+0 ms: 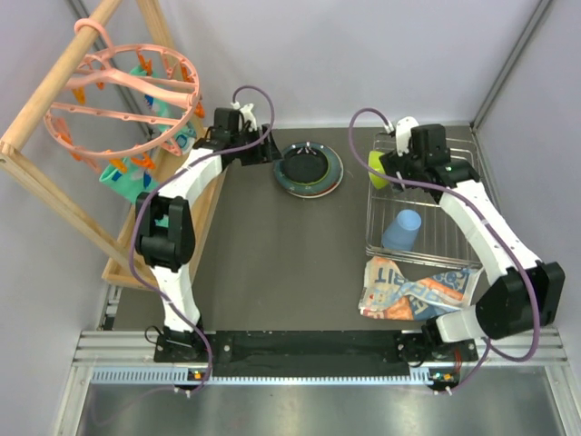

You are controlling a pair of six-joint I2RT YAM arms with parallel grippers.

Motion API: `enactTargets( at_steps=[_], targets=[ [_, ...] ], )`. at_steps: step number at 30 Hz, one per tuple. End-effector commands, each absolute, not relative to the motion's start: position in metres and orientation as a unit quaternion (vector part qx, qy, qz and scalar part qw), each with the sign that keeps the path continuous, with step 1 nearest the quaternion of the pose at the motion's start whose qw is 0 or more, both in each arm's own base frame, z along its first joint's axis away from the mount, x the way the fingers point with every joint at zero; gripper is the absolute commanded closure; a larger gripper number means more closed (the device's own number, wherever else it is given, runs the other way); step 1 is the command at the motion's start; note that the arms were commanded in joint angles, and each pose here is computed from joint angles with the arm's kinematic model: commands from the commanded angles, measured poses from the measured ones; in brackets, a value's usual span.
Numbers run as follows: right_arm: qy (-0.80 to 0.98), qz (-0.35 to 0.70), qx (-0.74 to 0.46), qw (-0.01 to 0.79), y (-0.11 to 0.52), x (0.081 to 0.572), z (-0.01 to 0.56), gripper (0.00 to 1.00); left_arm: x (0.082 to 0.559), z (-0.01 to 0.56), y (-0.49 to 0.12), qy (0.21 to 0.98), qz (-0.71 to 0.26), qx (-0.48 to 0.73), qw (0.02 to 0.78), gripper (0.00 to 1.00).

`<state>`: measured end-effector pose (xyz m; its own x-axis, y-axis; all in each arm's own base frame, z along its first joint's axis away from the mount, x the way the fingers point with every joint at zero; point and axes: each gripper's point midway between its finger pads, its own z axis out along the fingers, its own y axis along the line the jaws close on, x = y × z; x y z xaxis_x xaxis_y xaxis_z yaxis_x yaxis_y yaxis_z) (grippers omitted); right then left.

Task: Unload the mixed dishes from the dish rack
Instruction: Place the plate at the center of the board, then pick up the bowl from the dish rack.

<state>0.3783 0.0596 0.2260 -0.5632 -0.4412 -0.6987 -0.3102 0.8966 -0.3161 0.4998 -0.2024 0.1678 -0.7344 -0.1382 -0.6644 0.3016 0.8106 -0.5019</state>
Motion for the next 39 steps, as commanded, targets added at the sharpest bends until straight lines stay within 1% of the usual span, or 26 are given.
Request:
enactTargets(
  at_steps=[1, 14, 20, 39],
  targets=[
    [0.867, -0.097, -0.213, 0.441, 0.063, 0.403, 0.228, 0.20, 0.494, 0.190, -0.199, 0.865, -0.295, 0.076, 0.400, 0.28],
    [0.877, -0.125, -0.208, 0.415, 0.061, 0.431, 0.182, 0.16, 0.484, 0.187, -0.188, 0.865, -0.266, 0.091, 0.417, 0.26],
    [0.879, -0.134, -0.204, 0.409, 0.060, 0.439, 0.171, 0.14, 0.481, 0.182, -0.186, 0.866, -0.264, 0.092, 0.413, 0.26],
    [0.885, -0.162, -0.191, 0.393, 0.054, 0.457, 0.144, 0.15, 0.481, 0.172, -0.189, 0.869, -0.270, 0.092, 0.404, 0.26]
  ],
)
